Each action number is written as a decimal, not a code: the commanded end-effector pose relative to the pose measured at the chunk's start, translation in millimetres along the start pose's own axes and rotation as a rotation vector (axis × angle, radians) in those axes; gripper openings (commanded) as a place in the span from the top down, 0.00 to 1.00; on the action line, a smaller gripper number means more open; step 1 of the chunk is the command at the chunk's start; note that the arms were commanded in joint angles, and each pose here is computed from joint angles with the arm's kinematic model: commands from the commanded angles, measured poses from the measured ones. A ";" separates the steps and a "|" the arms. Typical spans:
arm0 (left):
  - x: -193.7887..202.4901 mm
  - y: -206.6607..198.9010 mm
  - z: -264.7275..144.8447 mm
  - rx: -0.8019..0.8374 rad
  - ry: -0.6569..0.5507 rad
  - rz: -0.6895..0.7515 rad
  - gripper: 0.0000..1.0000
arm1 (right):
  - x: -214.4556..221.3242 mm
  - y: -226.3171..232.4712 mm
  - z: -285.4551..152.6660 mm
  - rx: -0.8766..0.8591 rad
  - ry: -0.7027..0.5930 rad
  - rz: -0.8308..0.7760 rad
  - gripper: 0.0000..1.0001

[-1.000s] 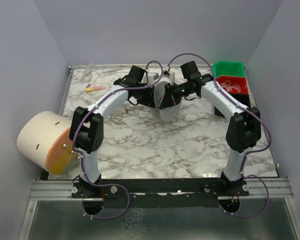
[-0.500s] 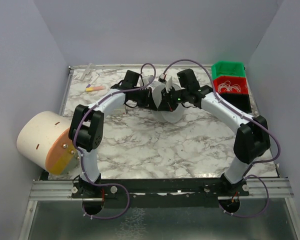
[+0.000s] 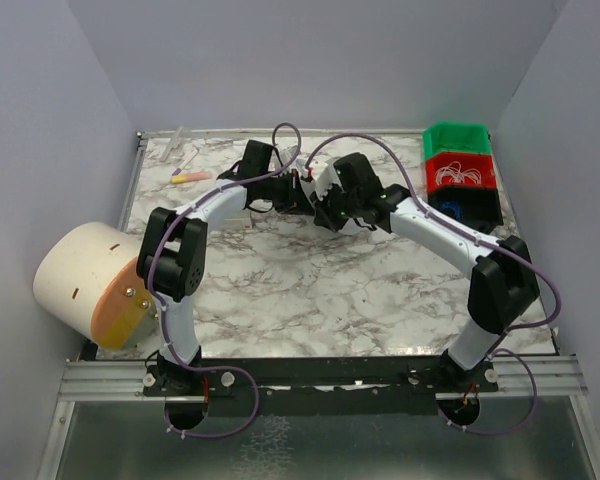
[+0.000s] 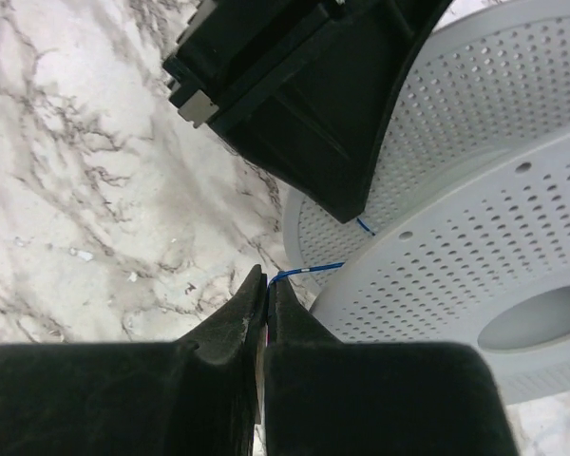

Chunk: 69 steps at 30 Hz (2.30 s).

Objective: Wrap the cables
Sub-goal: Wrap the cable around the cable reel.

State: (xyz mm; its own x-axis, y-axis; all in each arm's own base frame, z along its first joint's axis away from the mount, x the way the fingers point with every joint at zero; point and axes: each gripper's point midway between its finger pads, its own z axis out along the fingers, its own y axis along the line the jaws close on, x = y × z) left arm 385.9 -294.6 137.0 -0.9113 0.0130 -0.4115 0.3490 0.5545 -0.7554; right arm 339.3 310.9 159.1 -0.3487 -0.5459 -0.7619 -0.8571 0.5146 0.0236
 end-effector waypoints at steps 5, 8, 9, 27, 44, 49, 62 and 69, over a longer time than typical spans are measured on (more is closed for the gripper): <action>-5.4 -45.2 -11.3 0.267 -0.012 -0.044 1.00 | 22.8 -36.3 -9.7 0.262 0.050 -0.086 1.00; -6.2 -51.7 -15.8 0.327 -0.024 -0.054 1.00 | 29.3 -42.5 -14.0 0.311 0.060 -0.096 1.00; -5.8 -53.3 -17.1 0.342 -0.026 -0.061 1.00 | 31.3 -45.1 -15.2 0.329 0.062 -0.100 0.99; 3.8 -51.7 -18.3 0.394 -0.012 -0.094 1.00 | 49.8 -79.4 -35.2 0.558 0.093 -0.175 0.99; 3.0 -49.7 -21.7 0.393 -0.016 -0.098 1.00 | 72.8 -65.6 -56.1 0.471 0.233 -0.280 0.87; 3.5 -48.1 -20.3 0.392 -0.013 -0.105 1.00 | 71.6 -57.3 -68.4 0.428 0.257 -0.285 0.73; 18.8 -20.0 2.7 0.364 0.037 -0.175 1.00 | -0.5 -14.4 -137.2 0.138 0.061 -0.179 0.54; 30.2 -1.4 24.6 0.331 0.069 -0.234 1.00 | 5.1 -34.9 -139.6 0.196 0.021 -0.127 0.45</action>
State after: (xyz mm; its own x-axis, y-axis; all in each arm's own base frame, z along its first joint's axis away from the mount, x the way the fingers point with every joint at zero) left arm 366.9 -309.2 115.7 -0.9856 -0.0595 -0.1582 0.1354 0.2825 -0.9497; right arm 320.7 201.3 265.4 -0.1955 -0.6387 -0.7442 -0.7885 0.5535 -0.2680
